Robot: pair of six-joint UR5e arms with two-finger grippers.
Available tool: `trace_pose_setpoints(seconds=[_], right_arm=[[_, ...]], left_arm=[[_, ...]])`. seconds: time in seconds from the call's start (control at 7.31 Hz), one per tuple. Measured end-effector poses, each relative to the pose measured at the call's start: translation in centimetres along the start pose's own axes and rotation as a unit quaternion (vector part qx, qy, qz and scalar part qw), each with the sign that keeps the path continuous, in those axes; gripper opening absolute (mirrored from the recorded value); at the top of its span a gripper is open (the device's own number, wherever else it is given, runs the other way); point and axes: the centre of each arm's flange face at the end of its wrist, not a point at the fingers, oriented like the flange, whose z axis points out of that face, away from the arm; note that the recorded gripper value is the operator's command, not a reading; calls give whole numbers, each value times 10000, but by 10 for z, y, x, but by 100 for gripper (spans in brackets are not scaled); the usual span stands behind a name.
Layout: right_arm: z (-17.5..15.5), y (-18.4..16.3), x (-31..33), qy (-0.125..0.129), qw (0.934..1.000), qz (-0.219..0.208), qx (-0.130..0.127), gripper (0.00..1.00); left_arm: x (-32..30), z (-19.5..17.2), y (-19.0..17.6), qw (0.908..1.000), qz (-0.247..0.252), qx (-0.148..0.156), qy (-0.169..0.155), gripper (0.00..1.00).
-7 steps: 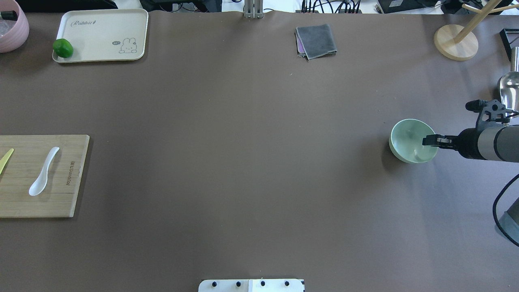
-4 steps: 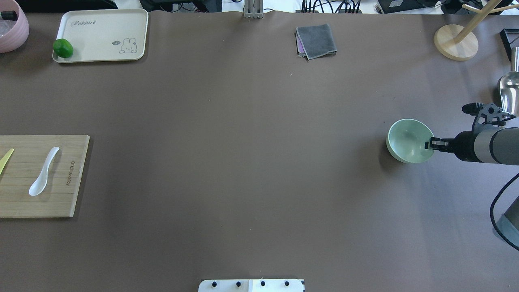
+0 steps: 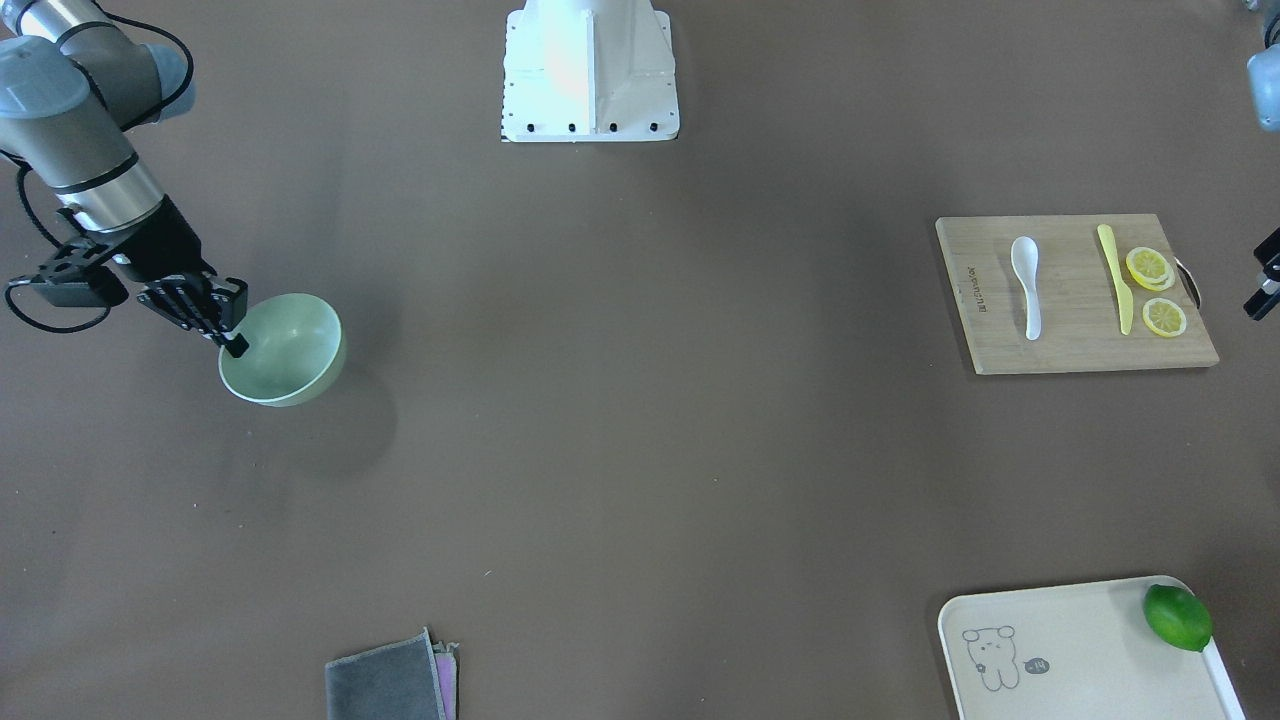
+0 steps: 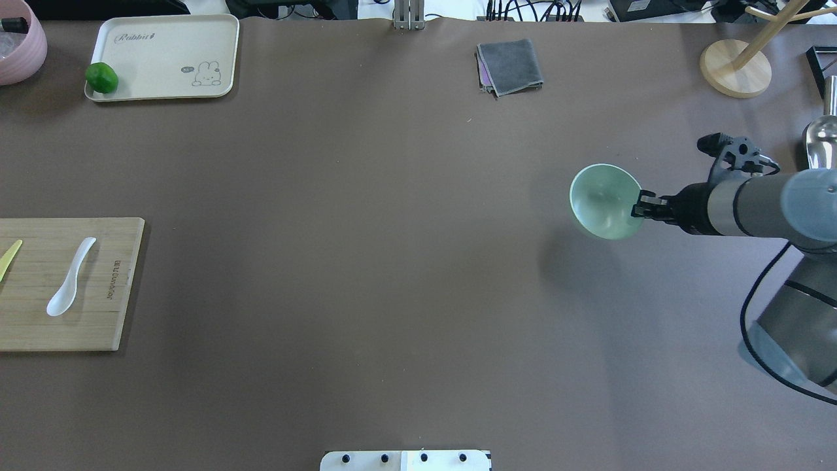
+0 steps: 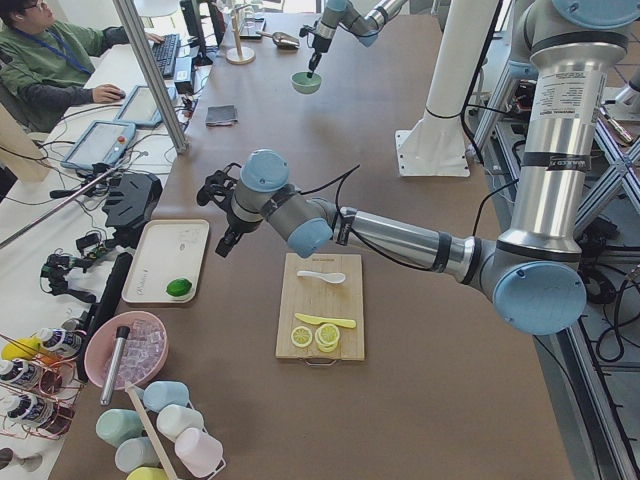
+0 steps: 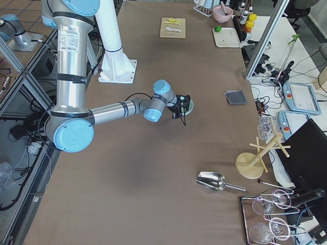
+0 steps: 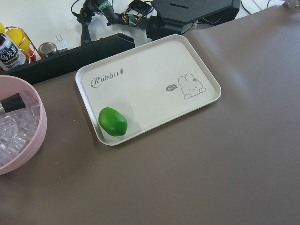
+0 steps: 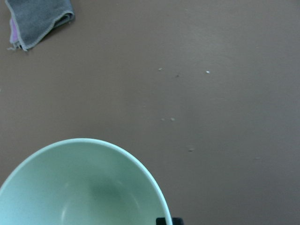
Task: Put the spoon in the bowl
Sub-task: 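Slide the green bowl with the right gripper toward the table center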
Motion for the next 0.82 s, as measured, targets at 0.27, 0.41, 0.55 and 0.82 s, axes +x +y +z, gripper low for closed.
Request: trace_pose_setpoints(seconds=[0.27, 0.41, 0.55, 0.82], right_arm=[[19, 45, -120, 228, 9990, 374, 61, 0], [23, 79, -173, 337, 9981, 505, 74, 0], [24, 117, -214, 380, 9975, 586, 62, 0], [25, 177, -249, 400, 9975, 571, -58, 0]], left_arm=[[-2, 2, 3, 10000, -32, -29, -7, 98], [-5, 4, 4, 10000, -49, -50, -12, 98], [-6, 5, 5, 10000, -60, -67, -13, 98], [-7, 6, 7, 9999, -73, -85, -11, 98]])
